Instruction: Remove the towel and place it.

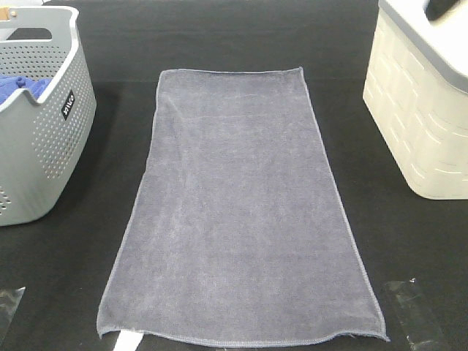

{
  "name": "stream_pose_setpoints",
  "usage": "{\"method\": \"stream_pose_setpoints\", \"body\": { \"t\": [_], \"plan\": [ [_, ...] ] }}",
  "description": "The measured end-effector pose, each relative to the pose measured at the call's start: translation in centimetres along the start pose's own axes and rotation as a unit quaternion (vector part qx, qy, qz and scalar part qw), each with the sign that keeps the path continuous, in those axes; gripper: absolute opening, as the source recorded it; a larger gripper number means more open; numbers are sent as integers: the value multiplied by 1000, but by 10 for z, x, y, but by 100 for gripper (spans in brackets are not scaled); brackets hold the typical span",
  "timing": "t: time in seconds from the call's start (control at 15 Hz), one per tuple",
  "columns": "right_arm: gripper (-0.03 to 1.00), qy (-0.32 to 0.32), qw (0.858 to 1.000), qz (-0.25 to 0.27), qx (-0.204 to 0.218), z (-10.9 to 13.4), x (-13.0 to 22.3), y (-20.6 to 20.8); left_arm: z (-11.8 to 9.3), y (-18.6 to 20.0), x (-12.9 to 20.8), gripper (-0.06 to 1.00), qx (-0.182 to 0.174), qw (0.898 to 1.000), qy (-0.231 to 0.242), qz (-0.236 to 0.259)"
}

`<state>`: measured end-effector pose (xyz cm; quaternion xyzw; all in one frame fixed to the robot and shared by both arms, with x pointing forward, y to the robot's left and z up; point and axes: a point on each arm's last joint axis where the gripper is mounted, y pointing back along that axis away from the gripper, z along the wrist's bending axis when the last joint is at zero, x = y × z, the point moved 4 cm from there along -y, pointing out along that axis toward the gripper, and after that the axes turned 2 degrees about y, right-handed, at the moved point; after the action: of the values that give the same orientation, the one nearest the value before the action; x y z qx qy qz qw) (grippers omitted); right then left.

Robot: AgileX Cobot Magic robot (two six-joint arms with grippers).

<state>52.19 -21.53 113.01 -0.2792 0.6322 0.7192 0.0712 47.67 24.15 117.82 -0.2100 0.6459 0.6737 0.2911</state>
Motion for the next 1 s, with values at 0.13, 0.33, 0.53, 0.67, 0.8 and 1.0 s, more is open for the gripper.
{"method": "stream_pose_setpoints", "body": {
  "t": [0.13,0.33,0.53,0.67,0.8,1.0],
  "plan": [
    [67,-3,999,34,-4,2,47,-2,11,18,50,75,6,1000,3,2],
    [67,-5,998,62,-5,4,92,-5,24,34,102,75,9,1000,6,-11],
    [67,-5,997,74,-6,6,166,-3,39,47,183,75,22,998,20,-59],
    [67,-3,999,47,-5,8,200,5,41,44,216,75,34,996,18,-78],
    [67,0,1000,2,-3,9,220,16,41,45,235,75,52,993,8,-105],
    [67,9,996,-86,0,11,248,34,30,35,254,75,91,990,-35,-101]
  ]
}}
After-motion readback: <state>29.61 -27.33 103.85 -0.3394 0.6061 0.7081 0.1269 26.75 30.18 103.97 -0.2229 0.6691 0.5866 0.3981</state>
